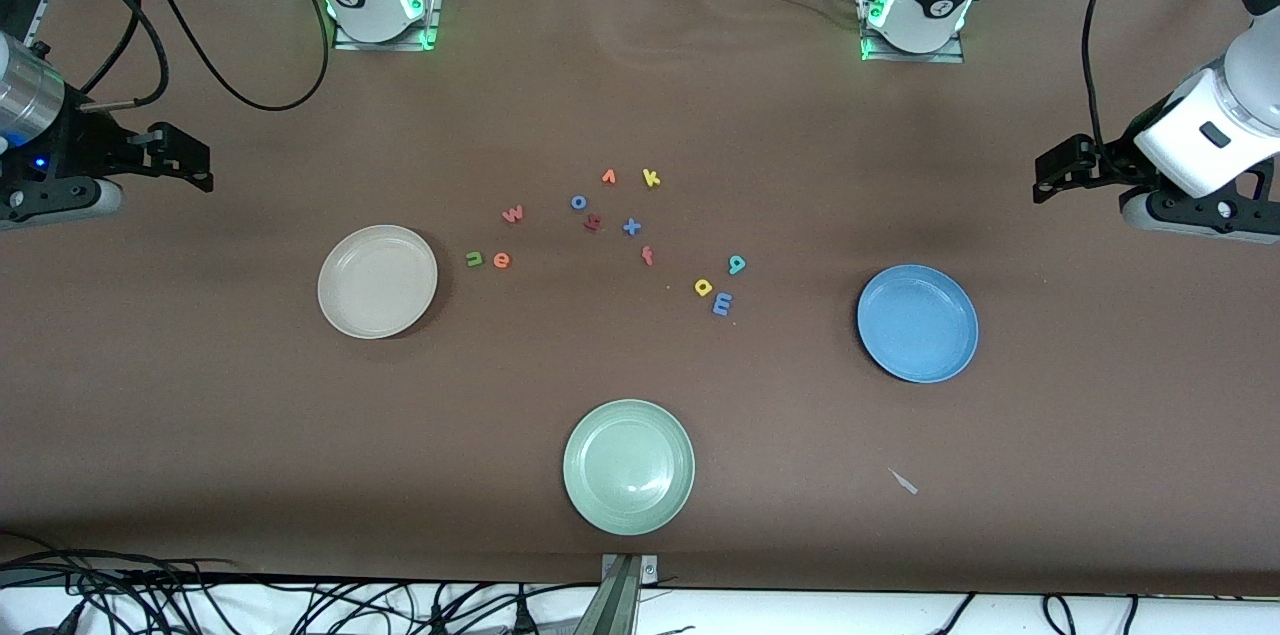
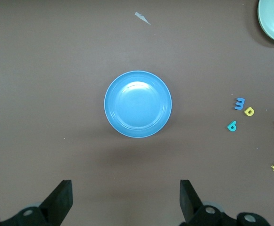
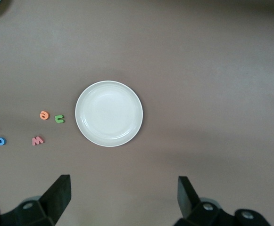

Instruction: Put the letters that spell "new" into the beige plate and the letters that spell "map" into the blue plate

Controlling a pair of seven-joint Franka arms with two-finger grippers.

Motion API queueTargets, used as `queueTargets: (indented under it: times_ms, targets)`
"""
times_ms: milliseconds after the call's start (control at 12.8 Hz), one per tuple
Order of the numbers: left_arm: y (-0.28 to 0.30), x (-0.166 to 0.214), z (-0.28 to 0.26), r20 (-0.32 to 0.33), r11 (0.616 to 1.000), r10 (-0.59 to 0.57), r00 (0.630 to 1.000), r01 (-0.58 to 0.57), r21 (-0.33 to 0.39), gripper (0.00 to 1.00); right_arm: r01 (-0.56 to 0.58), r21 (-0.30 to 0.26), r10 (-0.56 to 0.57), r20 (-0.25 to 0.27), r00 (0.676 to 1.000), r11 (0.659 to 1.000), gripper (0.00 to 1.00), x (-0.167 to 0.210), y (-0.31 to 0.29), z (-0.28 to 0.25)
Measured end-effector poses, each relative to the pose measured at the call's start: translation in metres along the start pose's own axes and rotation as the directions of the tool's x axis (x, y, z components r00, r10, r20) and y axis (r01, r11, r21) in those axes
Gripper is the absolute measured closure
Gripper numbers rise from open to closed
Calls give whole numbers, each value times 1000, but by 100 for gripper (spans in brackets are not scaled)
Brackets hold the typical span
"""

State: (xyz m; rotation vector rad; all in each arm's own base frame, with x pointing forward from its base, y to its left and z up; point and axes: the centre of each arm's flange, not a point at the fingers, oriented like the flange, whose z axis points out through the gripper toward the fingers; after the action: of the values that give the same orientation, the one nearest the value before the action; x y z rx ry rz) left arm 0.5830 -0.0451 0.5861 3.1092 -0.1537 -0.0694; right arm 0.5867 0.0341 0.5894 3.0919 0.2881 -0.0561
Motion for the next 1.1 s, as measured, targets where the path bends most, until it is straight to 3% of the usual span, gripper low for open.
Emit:
queueTargets:
  times_ms: [1097]
  targets:
    - [2, 1, 2, 3, 1000, 3, 1000, -3, 0, 0, 1, 8, -1, -1, 1000, 1000, 0, 0, -2, 0]
